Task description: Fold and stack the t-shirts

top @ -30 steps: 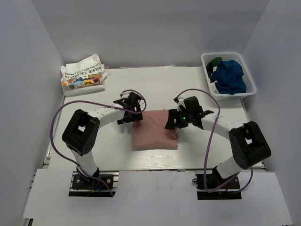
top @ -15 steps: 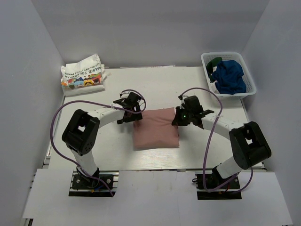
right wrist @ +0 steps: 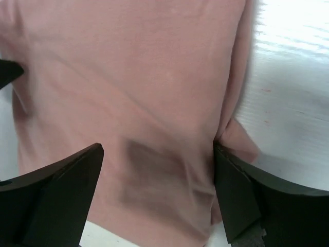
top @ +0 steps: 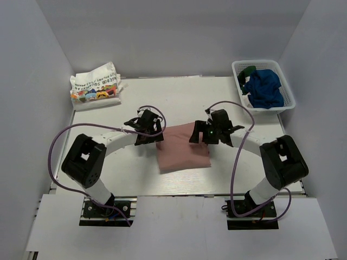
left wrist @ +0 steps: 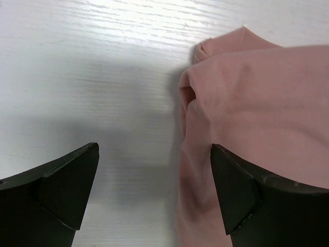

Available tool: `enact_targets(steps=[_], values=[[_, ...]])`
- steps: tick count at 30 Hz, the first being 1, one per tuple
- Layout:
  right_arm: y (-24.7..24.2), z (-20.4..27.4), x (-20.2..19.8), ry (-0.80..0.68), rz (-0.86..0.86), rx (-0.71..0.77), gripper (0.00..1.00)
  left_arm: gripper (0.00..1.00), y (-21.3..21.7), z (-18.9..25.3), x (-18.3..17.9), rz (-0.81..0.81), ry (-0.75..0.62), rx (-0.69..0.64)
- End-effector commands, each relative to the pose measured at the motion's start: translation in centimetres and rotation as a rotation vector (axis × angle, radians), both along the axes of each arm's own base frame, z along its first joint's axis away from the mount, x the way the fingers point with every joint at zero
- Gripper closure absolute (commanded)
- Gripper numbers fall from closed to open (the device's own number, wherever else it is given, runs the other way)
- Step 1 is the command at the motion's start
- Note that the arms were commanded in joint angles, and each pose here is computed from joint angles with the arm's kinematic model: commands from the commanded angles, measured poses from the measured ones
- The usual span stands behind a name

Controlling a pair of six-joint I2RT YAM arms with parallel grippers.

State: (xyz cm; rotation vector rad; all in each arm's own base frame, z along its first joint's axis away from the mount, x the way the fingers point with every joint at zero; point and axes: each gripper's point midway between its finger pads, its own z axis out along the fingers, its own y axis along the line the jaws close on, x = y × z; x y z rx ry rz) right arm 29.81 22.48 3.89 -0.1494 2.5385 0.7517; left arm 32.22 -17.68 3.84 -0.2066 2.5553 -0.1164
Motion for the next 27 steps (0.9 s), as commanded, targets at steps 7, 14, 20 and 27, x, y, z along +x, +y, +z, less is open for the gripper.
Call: enact_targets(steps=[7,14,20,27], values=[[-2.0,4.6,0.0,-0.139,-0.015,-0.034,0.09,0.01,-2.8,1.7,-2.2,-0.129,-0.039,-0.179],[-2.2,6.9,-0.5,-0.196,-0.017,-0.006,0.09,0.01,-4.8,-0.6,-3.8,-0.191,0.048,-0.282],[-3.1,6.8,-0.8,-0.211,-0.051,-0.024,0.09,0.17,-6.9,-2.8,-5.2,-0.242,0.137,-0.362],[-4.7,7.9,-0.2,-0.285,-0.107,-0.072,0.09,0.64,-7.1,-4.9,-5.1,-0.225,0.183,-0.333]])
